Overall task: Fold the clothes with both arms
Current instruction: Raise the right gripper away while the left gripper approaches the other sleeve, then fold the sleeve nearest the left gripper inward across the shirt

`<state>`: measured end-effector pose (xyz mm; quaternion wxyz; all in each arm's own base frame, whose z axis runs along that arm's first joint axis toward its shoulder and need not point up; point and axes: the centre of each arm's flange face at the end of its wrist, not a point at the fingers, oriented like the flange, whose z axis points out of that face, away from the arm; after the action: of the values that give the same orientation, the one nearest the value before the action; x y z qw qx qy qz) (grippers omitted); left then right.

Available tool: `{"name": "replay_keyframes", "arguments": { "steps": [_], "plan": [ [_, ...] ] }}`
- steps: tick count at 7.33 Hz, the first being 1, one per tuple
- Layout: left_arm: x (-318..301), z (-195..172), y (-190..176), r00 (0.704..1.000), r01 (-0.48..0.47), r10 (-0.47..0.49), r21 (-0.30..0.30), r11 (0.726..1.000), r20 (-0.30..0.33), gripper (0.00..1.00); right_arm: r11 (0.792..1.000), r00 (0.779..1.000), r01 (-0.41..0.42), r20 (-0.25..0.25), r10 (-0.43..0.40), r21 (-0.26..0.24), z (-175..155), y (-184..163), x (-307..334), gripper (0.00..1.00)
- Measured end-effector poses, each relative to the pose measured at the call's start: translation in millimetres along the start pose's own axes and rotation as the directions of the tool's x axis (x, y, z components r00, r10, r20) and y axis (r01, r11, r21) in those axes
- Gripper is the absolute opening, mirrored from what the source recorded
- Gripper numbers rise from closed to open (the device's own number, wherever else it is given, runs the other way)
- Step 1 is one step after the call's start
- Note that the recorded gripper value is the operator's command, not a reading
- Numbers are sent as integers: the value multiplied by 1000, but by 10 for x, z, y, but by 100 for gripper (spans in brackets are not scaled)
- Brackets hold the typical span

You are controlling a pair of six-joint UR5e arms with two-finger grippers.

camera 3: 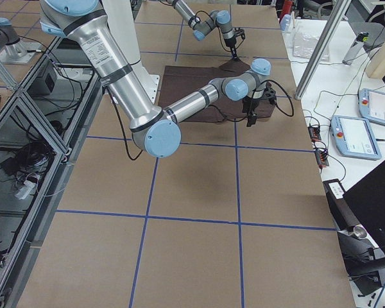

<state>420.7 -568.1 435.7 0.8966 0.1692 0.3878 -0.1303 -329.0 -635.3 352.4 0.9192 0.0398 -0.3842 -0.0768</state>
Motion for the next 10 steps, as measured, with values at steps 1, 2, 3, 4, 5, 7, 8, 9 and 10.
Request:
{"name": "replay_keyframes", "arguments": {
  "steps": [1,2,3,4,5,7,8,9,10],
  "plan": [
    [87,-108,-8,1000,1,-1,-7,1000,12,0,1000,1000,-1,-1,1,-1,7,2,10,100],
    [221,-249,-16,1000,1,-1,-16,1000,23,0,1000,1000,-2,-2,2,-2,10,3,20,100],
    [465,-405,-55,999,1,0,-25,1000,33,0,1000,1000,-3,-2,3,-2,12,4,27,100],
    [809,-530,-112,1000,4,-3,-32,999,30,0,1000,1000,-3,-3,3,-3,16,6,33,100],
    [1213,-567,-154,1000,25,-25,-38,999,17,0,1000,1000,-3,-3,3,-3,19,8,37,100],
    [2076,-397,-325,996,84,-84,-51,995,6,0,1000,1000,-4,-3,4,-3,21,9,40,100],
    [2321,-343,-350,996,86,-87,-51,995,-16,0,1000,1000,-4,-3,4,-3,21,9,40,100],
    [2438,-309,-327,996,83,-85,-52,995,-38,0,1000,1000,-4,-4,4,-4,25,12,56,100],
    [2499,-298,-299,995,78,-81,-51,996,-56,28,1000,1000,-4,-6,4,-4,39,21,82,100]
  ]
}}
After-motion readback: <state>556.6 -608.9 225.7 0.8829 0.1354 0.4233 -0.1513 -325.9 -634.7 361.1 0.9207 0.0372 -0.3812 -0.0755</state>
